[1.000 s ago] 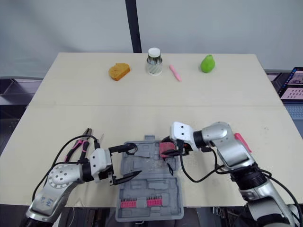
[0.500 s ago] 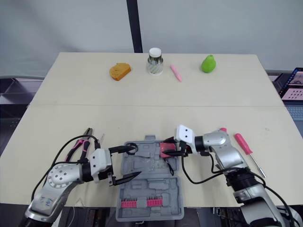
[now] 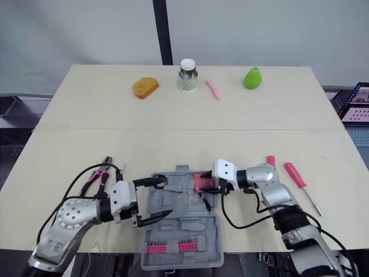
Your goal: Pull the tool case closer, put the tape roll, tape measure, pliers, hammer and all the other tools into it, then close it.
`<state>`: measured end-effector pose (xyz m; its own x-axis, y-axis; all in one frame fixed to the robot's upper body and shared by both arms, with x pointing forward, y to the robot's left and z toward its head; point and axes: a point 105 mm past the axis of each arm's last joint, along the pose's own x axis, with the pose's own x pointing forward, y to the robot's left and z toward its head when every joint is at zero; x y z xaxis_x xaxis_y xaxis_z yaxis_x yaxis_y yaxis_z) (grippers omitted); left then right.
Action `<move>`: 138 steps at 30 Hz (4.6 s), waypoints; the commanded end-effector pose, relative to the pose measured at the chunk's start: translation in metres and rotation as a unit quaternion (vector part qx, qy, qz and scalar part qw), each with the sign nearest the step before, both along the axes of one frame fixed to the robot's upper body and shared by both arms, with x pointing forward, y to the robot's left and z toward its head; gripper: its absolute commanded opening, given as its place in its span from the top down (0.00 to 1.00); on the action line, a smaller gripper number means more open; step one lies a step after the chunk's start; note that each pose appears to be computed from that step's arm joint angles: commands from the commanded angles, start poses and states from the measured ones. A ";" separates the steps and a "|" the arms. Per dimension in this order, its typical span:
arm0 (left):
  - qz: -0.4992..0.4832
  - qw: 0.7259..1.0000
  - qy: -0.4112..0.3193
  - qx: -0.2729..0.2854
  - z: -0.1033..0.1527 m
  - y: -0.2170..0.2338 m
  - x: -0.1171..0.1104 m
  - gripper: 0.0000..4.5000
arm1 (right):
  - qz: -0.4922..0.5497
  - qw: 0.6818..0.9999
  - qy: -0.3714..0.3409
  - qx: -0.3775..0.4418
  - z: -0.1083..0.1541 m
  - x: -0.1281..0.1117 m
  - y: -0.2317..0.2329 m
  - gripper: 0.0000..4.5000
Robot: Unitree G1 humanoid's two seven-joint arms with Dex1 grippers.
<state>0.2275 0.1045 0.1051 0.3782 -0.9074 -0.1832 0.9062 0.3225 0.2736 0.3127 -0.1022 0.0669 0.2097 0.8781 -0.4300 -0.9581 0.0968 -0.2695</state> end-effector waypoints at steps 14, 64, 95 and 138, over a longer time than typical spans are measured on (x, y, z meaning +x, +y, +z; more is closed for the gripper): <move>-0.007 1.000 -0.012 0.002 0.011 -0.001 -0.002 0.00 | -0.017 0.997 0.080 -0.005 -0.032 -0.005 -0.003 0.51; 0.473 0.878 0.040 0.054 0.018 0.282 -0.035 0.00 | -0.331 0.936 0.037 0.119 0.094 -0.017 -0.192 0.02; 0.525 0.847 0.068 -0.052 -0.006 0.174 0.034 0.00 | 0.026 0.992 0.018 0.122 0.134 -0.024 0.018 0.02; 0.579 0.804 0.134 -0.002 -0.036 0.191 0.045 0.00 | 0.039 0.991 0.026 0.126 0.139 -0.024 0.026 0.00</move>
<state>0.2707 0.2940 0.0638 0.9128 0.0196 -0.4079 0.0190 0.9957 0.0903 0.2929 -0.0780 0.1977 0.1319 0.9661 -0.2221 -0.9811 0.0952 -0.1686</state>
